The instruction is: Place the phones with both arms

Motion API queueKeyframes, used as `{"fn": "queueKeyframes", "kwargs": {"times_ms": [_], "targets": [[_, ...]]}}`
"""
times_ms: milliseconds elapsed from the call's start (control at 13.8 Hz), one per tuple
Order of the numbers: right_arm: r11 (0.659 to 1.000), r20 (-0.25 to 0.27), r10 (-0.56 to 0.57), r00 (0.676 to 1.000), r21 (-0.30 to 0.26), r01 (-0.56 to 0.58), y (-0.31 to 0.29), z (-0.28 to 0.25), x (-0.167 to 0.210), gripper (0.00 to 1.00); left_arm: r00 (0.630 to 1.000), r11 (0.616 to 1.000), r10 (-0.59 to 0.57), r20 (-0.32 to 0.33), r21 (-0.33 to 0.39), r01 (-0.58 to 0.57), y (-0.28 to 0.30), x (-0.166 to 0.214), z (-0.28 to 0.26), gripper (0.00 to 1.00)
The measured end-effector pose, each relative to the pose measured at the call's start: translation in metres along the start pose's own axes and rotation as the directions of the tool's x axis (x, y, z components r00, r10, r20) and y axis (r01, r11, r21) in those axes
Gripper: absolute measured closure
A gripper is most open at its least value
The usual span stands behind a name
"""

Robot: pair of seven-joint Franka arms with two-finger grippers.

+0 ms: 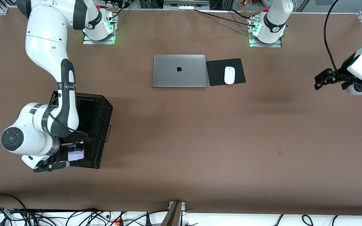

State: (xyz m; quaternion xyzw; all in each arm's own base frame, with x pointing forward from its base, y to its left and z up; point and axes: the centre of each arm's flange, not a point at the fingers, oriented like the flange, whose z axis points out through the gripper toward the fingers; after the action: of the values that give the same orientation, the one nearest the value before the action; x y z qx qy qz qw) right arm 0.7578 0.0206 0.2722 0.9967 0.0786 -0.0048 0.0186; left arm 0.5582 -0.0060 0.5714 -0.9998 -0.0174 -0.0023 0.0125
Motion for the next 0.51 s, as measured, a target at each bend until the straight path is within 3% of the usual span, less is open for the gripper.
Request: {"fn": "queueKeyframes", "kwargs": {"times_ms": [217, 506], "targets": [[1.0, -0.001, 0.017, 1.0, 0.022, -0.017, 0.012, -0.038, -0.006, 0.0, 1.0, 1.0, 0.0, 0.0, 0.0, 0.0, 0.0, 0.0, 0.0, 0.0], [0.995, 0.073, 0.022, 0.997, 0.094, -0.029, 0.018, -0.115, -0.033, 0.0, 1.0, 1.0, 0.0, 0.0, 0.0, 0.0, 0.0, 0.0, 0.0, 0.0]]}}
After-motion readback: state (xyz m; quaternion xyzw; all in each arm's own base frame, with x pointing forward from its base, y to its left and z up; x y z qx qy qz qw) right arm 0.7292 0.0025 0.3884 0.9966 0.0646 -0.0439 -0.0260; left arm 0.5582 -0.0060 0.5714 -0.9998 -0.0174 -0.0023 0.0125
